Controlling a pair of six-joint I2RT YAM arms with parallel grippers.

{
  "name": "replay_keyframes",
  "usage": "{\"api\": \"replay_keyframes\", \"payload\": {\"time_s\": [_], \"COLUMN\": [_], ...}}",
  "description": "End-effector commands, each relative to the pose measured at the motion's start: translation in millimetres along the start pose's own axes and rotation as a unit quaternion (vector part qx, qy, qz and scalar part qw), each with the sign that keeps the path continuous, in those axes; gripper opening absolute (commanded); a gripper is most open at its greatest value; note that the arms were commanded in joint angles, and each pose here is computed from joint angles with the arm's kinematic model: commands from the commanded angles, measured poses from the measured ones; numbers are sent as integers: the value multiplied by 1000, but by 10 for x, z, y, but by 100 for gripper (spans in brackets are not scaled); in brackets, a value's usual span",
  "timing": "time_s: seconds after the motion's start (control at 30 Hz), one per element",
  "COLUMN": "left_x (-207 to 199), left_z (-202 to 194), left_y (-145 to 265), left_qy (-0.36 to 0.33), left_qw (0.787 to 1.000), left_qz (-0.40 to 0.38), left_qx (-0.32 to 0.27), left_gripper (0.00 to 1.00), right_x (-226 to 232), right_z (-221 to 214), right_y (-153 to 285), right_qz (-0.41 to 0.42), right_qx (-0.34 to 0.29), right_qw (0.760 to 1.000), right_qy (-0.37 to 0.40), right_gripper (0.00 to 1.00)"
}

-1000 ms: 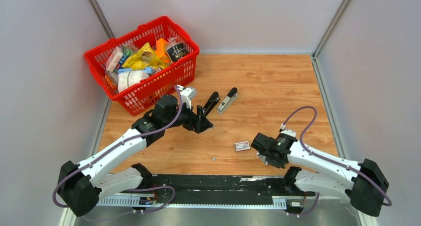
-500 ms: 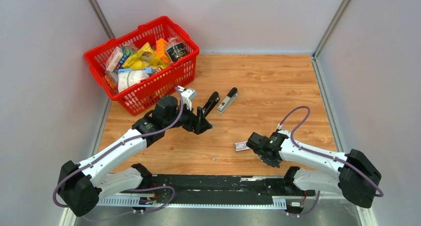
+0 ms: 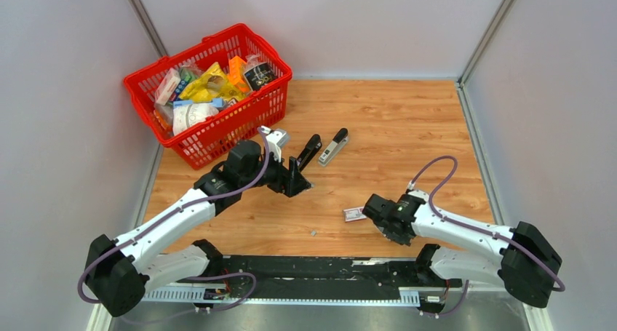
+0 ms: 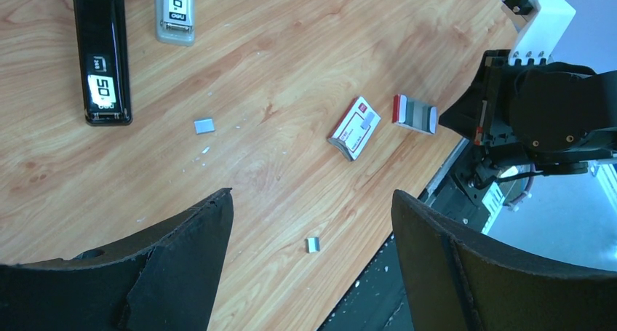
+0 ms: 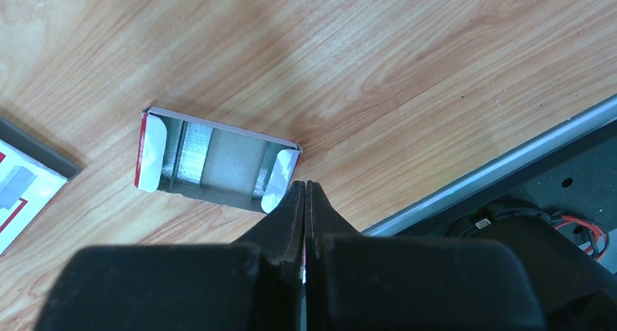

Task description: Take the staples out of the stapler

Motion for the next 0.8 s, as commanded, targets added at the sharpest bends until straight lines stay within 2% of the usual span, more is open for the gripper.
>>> {"api": "replay_keyframes", "payload": {"time_s": [0.0,0.27,0.77], "left_x": [1,6,34], "left_z": [44,35,5], "left_y": [-7,-6,-17], "left_qy": [-12,-13,-9], "left_qw": [1000,1000,1000], "left_qz": [0,1,10], "left_qx": [-9,-5,0], "left_gripper": [86,86,86], "right_x": [28,77,226], "right_z": [52,20,215], "right_y": [33,-20,-115], "right_qz": [0,-8,-5], "right_qx": [-13,-3,-42], "right_qw": [1000,1000,999], "right_qy": [-23,-15,-1], "right_gripper": [0,0,0]}}
Point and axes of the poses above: each gripper's point midway between its finger pads, its own y axis back along the fingers, its own x axis along the line the jaws close on, z = x × y, the point moved 10 cm from there along y, back along the fingers, and after that the axes turned 5 degrees about y, right-handed, at the moved point
